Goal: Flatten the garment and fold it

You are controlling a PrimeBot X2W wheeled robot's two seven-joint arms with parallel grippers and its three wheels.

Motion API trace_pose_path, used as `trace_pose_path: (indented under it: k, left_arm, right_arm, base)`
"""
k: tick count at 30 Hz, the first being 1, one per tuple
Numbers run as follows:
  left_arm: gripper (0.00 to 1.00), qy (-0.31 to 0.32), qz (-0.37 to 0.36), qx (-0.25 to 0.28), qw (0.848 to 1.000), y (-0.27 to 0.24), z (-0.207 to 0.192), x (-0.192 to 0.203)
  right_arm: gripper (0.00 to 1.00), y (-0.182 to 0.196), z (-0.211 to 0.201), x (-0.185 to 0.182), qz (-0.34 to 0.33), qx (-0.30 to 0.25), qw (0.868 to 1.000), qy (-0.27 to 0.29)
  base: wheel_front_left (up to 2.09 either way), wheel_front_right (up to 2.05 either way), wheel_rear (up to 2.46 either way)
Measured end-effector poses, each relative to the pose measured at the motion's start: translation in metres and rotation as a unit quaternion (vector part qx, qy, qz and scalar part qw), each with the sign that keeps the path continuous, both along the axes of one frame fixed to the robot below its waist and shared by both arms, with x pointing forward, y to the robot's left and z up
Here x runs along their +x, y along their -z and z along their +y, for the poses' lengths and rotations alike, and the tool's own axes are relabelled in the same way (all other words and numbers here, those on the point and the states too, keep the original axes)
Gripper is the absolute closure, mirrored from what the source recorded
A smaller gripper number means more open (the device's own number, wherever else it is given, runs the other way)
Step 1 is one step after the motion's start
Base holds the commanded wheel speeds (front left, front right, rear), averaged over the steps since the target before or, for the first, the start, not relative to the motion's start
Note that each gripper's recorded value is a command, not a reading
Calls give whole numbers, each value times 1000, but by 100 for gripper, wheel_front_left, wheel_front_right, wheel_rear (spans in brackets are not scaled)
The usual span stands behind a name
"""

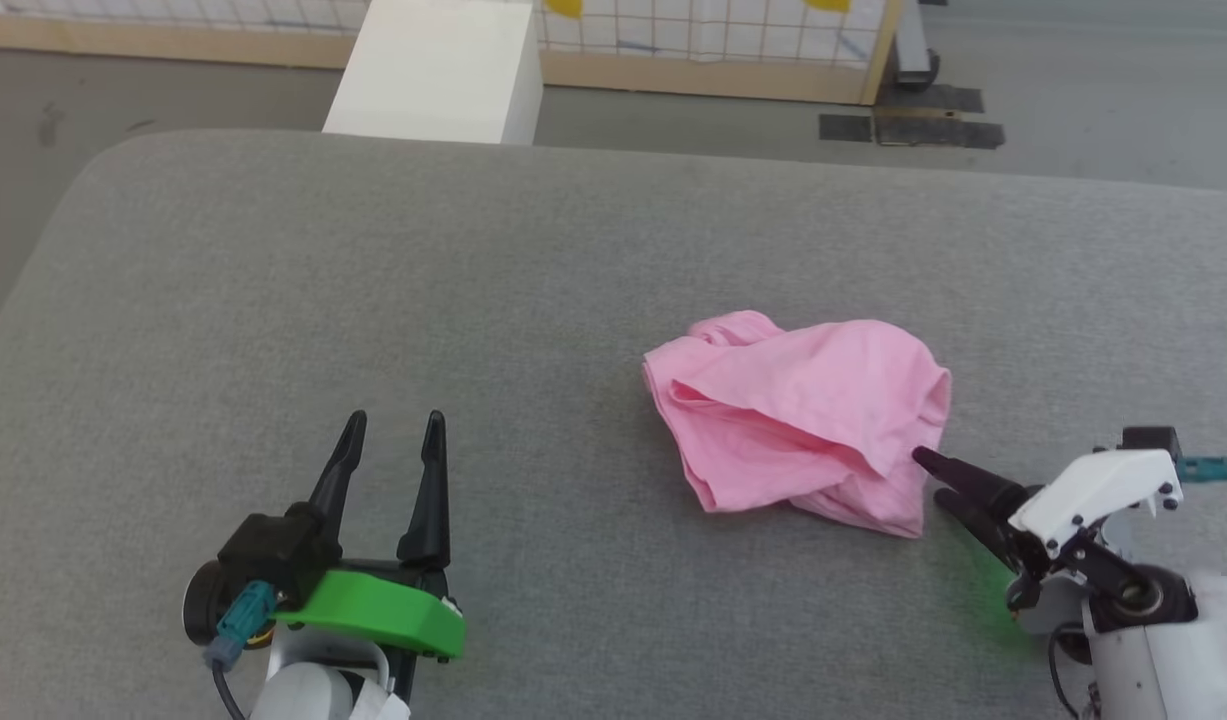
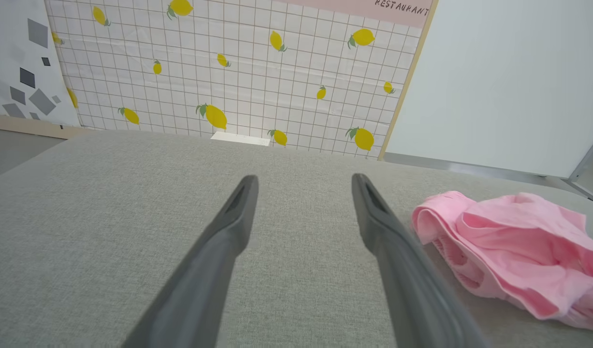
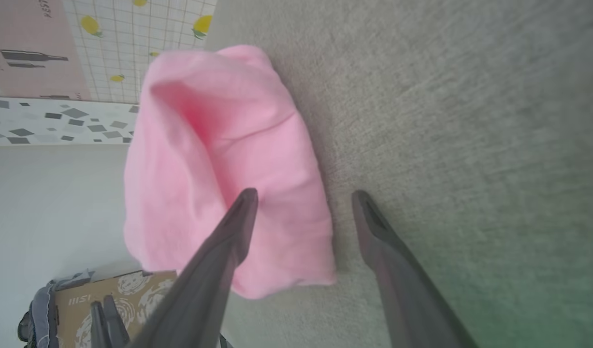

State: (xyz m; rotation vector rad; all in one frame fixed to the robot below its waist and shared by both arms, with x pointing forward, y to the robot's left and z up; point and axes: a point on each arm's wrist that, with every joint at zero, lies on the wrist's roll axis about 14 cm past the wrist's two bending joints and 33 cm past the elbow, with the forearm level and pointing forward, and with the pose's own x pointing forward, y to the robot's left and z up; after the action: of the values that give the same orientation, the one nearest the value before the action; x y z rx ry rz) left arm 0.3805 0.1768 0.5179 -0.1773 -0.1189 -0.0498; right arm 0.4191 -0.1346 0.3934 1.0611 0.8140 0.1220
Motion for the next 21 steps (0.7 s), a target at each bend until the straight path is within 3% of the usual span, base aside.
trace_pose_path:
  k: [8,9,10,12,13,21]
  left_arm:
    - [0,-24,6,4,1000,3,16,-3]
    - [0,-27,6,5,1000,3,18,-4]
    - [0,-29,7,5,1000,3,19,-4]
    - [0,-32,8,6,999,4,21,-6]
    - [0,-34,8,6,999,3,22,-6]
    - [0,-33,0,5,999,-2,22,-7]
  right_arm:
    - [0,4,35,17,35,-1,996,-79]
    - [14,4,40,18,38,6,995,-87]
    - [44,3,44,18,39,10,995,-94]
    - [77,2,54,18,44,21,993,-110]
    - [100,1,59,16,45,23,991,-121]
    - [100,-36,76,22,-10,2,982,-189]
  base:
    - [0,0,0]
    - [0,0,0]
    - [0,0,0]
    - [0,0,0]
    - [0,0,0]
    - [0,0,0]
